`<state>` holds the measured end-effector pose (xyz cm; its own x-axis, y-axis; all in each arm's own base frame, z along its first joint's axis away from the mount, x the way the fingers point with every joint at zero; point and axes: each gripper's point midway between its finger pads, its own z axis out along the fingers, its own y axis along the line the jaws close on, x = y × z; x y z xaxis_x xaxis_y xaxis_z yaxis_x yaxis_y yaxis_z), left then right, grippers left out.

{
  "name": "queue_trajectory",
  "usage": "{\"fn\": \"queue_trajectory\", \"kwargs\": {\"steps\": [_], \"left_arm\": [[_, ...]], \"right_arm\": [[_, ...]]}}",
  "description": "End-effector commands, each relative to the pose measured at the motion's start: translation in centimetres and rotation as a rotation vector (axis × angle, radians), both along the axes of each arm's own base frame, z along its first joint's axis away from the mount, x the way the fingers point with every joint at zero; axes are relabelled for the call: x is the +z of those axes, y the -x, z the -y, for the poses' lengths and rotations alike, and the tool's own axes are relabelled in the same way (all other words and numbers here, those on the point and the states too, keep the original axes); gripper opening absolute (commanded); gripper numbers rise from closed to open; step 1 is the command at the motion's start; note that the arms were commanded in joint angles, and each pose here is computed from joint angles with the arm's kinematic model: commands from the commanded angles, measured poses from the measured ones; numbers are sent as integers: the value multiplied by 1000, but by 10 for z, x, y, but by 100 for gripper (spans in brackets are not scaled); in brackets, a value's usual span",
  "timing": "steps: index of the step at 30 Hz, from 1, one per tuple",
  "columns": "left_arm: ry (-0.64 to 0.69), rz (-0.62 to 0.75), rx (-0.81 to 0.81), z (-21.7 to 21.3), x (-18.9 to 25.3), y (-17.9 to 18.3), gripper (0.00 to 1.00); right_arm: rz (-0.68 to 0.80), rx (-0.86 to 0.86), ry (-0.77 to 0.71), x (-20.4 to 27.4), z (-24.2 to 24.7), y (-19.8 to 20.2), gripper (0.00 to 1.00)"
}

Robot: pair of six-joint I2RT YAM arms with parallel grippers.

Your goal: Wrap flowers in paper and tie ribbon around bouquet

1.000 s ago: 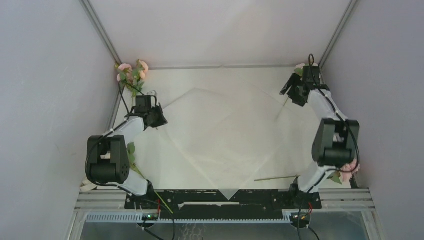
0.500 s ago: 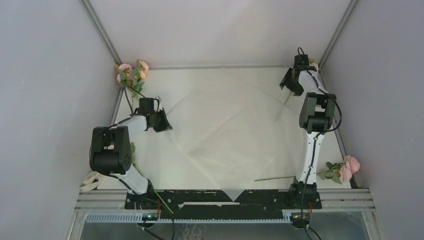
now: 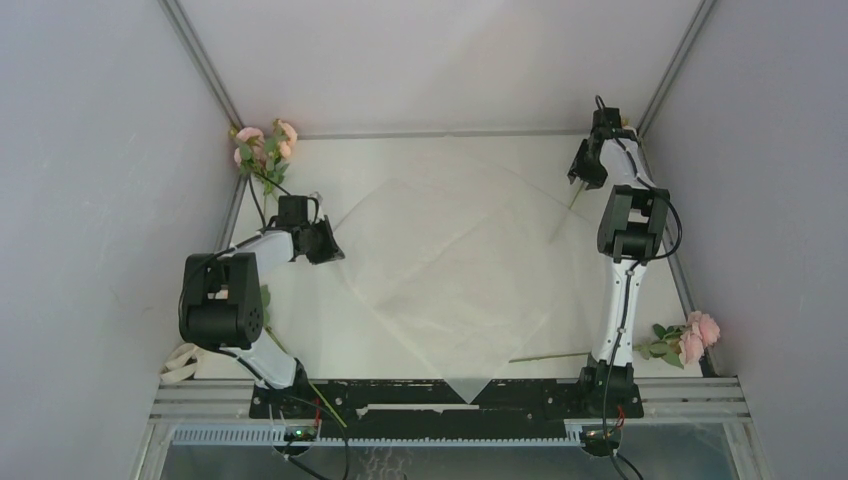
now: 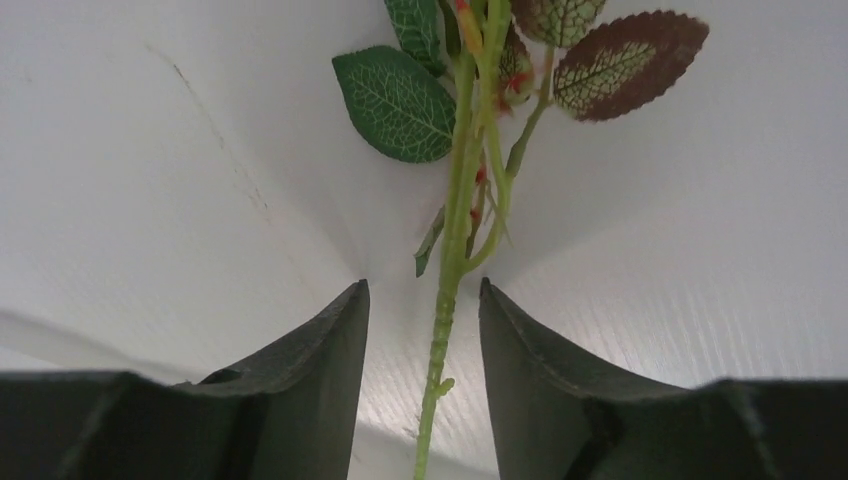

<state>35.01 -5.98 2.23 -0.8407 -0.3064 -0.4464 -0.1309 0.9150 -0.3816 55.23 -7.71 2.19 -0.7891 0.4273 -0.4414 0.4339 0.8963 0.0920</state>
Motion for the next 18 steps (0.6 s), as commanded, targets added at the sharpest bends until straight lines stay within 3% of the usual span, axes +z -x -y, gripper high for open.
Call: {"fn": "queue_trajectory", "kwargs": {"steps": [1, 3, 6, 10, 15, 18], "left_arm": [[6, 64, 6, 0, 18, -10, 0], [0, 64, 6, 0, 17, -10, 0], [-1, 66, 5, 0, 19, -9, 0], [24, 78, -1, 4, 23, -12, 0], [30, 95, 13, 4, 26, -16, 0], [27, 102, 21, 3, 26, -17, 0]], "right_arm": [[19, 73, -4, 11, 2, -9, 50], [13, 93, -27, 10, -2, -9, 37], [39, 92, -29, 20, 1, -11, 0], [195, 12, 106, 87, 30, -17, 0], [542, -117, 354, 247, 63, 2, 0], [711, -90, 472, 322, 44, 23, 0]]}}
